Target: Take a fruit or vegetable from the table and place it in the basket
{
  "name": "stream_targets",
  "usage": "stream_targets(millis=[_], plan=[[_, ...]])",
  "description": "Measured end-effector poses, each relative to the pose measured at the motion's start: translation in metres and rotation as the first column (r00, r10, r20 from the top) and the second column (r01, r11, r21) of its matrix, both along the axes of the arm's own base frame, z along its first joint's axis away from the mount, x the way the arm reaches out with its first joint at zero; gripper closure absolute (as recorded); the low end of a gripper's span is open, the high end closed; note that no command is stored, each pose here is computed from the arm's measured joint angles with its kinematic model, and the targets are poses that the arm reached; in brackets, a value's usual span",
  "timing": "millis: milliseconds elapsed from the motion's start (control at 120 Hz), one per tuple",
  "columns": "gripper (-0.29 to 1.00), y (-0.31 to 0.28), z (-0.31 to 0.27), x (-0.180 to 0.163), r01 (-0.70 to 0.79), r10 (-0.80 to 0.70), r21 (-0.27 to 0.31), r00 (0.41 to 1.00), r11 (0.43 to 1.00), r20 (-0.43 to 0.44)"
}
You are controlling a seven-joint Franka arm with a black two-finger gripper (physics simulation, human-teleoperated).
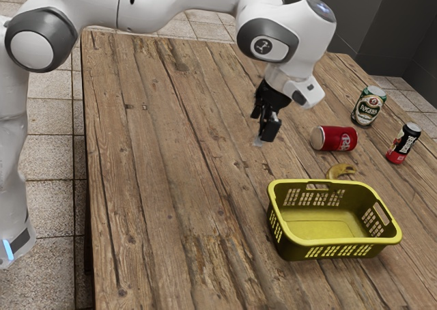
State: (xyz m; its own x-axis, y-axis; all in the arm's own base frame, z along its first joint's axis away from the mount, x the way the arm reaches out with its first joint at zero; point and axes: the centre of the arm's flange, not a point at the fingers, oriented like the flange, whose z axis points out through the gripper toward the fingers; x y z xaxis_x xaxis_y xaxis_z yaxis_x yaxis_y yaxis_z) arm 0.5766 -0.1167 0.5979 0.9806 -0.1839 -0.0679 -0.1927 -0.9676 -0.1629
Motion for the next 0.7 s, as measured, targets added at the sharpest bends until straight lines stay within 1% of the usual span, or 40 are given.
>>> stream_targets(millis=[125, 175, 200, 225, 242, 283, 308, 342, 383, 458, 542, 592, 625, 658, 700], plan=[[0.00, -0.002, 0.005, 0.005, -0.003, 0.004, -0.010, 0.999, 1.000, 0.053], [0.00, -0.005, 0.008, 0.009, -0.001, 0.003, -0.017, 0.996, 1.000, 0.094], [0.00, -0.004, 0.011, 0.018, -0.001, 0.003, -0.016, 0.992, 1.000, 0.123], [0.00, -0.001, 0.012, 0.041, -0.005, 0.009, -0.019, 0.987, 1.000, 0.162], [0.00, 0.004, 0.009, 0.063, -0.013, 0.017, -0.025, 0.983, 1.000, 0.183], [0.00, 0.039, -0.016, 0.122, -0.057, 0.069, -0.065, 0.974, 0.996, 0.216], [0.00, 0.063, -0.038, 0.150, -0.080, 0.098, -0.088, 0.969, 0.993, 0.226], [0.00, 0.082, -0.063, 0.176, -0.090, 0.114, -0.106, 0.964, 0.990, 0.240], [0.00, 0.088, -0.093, 0.196, -0.074, 0.098, -0.106, 0.964, 0.992, 0.248], [0.00, 0.063, -0.111, 0.209, 0.019, 0.010, -0.099, 0.960, 0.995, 0.278], [0.00, 0.057, -0.099, 0.213, 0.073, -0.051, -0.051, 0.941, 0.996, 0.336], [0.00, 0.077, -0.093, 0.216, 0.064, -0.056, -0.011, 0.931, 0.998, 0.361], [0.00, 0.095, -0.091, 0.219, 0.050, -0.048, 0.006, 0.924, 0.999, 0.380], [0.00, 0.113, -0.094, 0.222, 0.034, -0.037, 0.013, 0.918, 0.999, 0.395], [0.00, 0.133, -0.104, 0.229, 0.016, -0.014, -0.001, 0.906, 1.000, 0.423]])
